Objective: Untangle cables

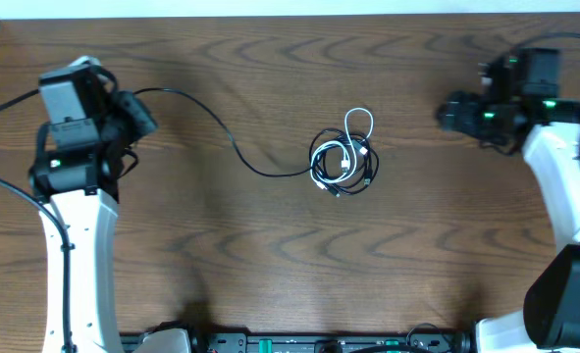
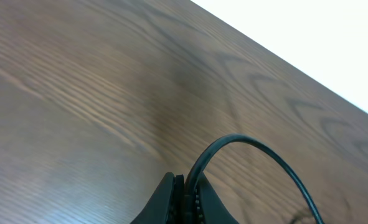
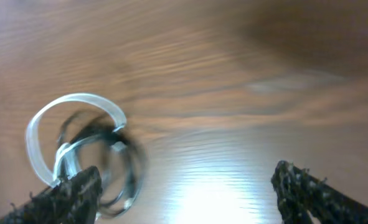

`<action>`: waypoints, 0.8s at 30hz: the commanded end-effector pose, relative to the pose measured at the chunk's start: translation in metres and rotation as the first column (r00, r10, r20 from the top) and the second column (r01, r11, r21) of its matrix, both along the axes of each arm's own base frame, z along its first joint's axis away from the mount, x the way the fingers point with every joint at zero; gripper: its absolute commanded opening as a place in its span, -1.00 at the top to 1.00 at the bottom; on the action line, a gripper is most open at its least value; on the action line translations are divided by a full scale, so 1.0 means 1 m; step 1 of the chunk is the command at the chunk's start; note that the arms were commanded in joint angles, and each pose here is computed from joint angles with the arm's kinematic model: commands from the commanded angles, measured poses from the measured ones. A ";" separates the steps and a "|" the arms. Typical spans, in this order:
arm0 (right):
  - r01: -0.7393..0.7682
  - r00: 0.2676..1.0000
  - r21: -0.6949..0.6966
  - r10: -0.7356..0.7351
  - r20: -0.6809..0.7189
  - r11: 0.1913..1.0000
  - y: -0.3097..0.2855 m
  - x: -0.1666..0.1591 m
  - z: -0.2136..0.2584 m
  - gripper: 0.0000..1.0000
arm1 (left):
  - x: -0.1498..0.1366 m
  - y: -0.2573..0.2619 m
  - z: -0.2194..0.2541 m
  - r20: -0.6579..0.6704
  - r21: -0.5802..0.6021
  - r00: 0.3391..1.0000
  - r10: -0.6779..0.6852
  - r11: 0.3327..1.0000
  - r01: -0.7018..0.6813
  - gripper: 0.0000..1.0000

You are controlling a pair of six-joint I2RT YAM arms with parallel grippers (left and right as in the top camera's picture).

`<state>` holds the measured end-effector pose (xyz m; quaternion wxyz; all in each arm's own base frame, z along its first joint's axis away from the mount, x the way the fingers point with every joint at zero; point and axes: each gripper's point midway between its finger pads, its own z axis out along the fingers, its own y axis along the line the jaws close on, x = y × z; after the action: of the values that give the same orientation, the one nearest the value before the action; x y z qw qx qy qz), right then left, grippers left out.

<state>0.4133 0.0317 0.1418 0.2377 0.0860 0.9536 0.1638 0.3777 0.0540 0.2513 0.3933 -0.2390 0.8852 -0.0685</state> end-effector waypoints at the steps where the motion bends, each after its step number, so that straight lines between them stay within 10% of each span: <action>1: -0.152 0.987 0.028 0.150 0.065 0.988 0.041 -0.001 0.018 -0.72 | 0.002 -0.021 0.001 0.001 -0.010 0.998 -0.055 0.998 0.055 0.85; 24: -0.396 0.914 -0.002 0.394 -0.095 0.918 0.181 -0.016 -0.092 -0.54 | -0.008 -0.068 -0.010 -0.062 -0.023 0.983 -0.174 0.985 0.173 0.85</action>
<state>0.3970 0.2005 0.0518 0.1542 -0.0947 0.9645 0.1925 0.3707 -0.0123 0.2407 0.3576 -0.1641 0.9139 -0.1002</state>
